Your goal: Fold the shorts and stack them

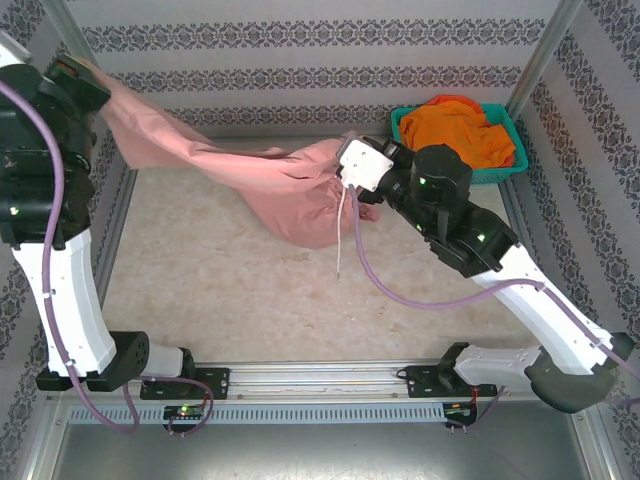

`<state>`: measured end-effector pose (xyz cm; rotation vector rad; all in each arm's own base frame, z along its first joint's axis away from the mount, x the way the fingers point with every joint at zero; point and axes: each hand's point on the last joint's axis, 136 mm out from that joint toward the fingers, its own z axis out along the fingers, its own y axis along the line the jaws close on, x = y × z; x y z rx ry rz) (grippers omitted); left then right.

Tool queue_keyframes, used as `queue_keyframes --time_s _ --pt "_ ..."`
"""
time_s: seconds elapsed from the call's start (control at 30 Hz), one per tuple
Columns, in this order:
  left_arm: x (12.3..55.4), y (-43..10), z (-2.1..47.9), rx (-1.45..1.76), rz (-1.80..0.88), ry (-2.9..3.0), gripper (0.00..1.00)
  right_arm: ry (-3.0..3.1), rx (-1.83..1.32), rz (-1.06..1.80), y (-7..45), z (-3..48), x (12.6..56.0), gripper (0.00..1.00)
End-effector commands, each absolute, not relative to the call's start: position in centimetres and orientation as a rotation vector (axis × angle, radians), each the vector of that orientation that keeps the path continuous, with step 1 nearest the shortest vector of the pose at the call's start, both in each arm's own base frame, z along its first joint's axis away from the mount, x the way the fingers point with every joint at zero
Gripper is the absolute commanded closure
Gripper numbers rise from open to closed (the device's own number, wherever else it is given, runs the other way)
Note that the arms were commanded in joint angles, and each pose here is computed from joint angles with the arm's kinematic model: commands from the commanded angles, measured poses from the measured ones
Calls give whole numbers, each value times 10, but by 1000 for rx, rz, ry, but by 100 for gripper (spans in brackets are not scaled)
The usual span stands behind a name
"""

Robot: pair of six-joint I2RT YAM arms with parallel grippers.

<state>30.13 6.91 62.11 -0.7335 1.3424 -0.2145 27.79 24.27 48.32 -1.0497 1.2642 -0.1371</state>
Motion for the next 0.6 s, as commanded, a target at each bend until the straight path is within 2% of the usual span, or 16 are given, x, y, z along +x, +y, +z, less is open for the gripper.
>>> queue_keyframes --time_s 0.0,0.17,0.3,0.43,0.57 --pt "271 87 645 -757 -94 1262 100 1161 -973 -26 245 535 238 100" --pt "237 97 688 -751 -48 1090 100 1034 -950 131 267 582 188 100" --pt "227 100 710 -726 -16 1002 100 1117 -803 175 263 605 190 100" --pt "258 102 705 -714 8 1031 100 1304 -614 -14 234 590 226 100" --pt "329 95 666 -696 -26 1187 100 1466 -543 -248 203 537 263 100"
